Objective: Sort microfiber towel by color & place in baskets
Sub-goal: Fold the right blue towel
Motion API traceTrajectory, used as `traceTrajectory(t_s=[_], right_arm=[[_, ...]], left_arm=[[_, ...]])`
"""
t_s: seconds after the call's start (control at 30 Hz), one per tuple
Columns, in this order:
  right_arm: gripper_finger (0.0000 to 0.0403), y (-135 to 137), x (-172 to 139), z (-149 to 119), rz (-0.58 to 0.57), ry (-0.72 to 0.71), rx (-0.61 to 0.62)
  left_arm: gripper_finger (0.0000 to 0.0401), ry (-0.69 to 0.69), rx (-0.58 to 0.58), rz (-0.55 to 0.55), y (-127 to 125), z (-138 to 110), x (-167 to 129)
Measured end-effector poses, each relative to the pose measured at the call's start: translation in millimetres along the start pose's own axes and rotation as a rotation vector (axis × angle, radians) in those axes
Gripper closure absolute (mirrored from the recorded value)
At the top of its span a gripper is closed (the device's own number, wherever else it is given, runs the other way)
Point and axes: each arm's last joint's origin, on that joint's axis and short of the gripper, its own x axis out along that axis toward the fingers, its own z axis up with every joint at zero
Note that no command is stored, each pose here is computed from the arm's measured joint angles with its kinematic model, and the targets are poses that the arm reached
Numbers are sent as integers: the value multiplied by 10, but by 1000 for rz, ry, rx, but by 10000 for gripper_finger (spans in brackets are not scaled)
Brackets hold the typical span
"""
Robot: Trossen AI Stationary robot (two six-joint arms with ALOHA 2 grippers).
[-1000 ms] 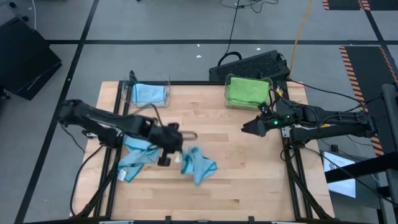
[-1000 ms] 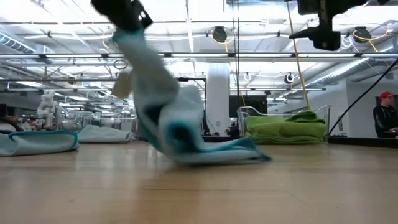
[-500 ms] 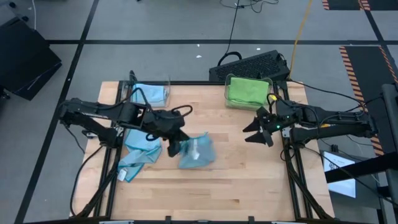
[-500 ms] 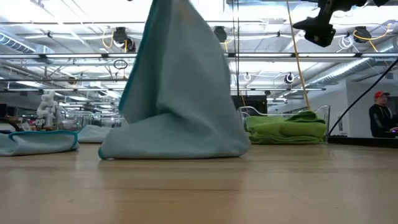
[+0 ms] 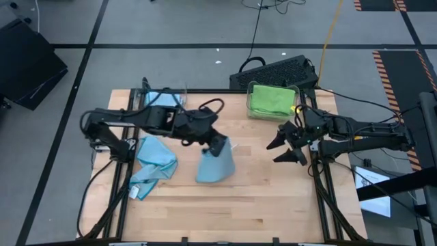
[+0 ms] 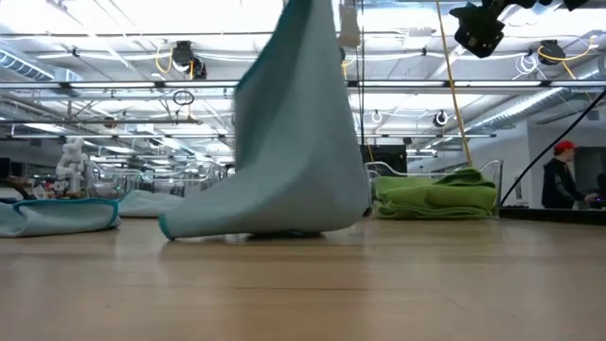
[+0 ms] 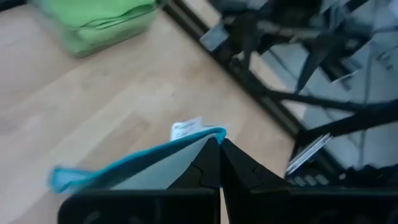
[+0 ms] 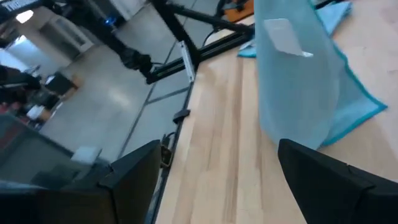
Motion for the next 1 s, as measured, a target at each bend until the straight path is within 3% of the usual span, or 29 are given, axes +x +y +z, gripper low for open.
traceTrajectory(t_s=[0.2,0.4,0.67,1.0], right_arm=[[89,21,-4,-16,74,38,-26],[89,90,-78,-15,167,35,-49],[89,182,-247,-27,197,-25,-86],[89,191,-298,-22,134,-83,-155]], left_arm=[[401,-11,-2,-81,-343,174,263],[401,-37,-17,-114,-517,286,549],[401,-103,-17,-167,-552,392,657],[401,-153,134,-93,-420,518,642]])
